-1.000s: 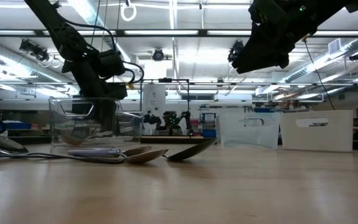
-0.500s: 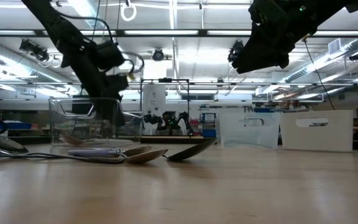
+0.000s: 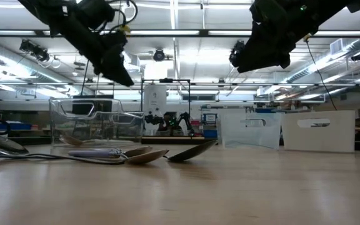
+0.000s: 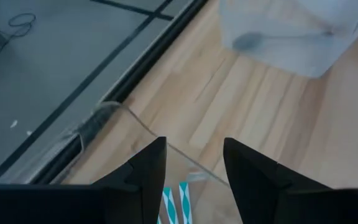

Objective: Sort silverware by color (type)
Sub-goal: Put the black spoon into the transparent white bin

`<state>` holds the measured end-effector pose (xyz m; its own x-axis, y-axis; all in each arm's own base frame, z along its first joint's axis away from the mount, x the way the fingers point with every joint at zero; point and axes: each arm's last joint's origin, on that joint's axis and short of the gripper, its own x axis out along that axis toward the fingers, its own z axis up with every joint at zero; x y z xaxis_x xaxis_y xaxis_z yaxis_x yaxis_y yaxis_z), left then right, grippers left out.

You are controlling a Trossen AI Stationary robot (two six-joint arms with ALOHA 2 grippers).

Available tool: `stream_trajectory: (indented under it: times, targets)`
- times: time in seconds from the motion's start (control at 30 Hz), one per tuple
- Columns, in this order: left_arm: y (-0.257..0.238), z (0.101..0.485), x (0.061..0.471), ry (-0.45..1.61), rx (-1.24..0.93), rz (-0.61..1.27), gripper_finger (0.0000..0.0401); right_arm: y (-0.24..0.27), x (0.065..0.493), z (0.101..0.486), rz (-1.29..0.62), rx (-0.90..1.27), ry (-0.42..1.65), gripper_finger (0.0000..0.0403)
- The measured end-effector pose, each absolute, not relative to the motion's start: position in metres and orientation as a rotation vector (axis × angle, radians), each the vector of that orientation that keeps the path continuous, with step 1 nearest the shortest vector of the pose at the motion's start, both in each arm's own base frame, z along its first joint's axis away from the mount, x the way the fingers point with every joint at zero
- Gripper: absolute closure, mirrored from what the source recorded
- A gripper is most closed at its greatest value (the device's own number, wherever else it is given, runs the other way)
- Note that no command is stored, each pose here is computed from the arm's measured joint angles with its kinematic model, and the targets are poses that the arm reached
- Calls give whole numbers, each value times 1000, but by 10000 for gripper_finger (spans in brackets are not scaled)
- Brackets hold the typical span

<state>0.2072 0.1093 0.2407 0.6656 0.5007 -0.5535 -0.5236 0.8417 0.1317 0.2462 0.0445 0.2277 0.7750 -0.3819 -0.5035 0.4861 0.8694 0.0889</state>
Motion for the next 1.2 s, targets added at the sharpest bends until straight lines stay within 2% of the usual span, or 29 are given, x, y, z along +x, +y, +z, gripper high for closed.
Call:
stream_trajectory:
  times: [0.47, 0.8, 1.2]
  targets:
    - [69, 293, 219, 635, -61, 423, 234, 45, 247, 228, -471, 222, 487, 234]
    - [30, 289, 223, 693, -118, 301, 234, 45, 247, 228, -469, 214, 489, 234]
    - [-6, 269, 232, 829, -165, 239, 234, 45, 248, 230, -460, 200, 478, 234]
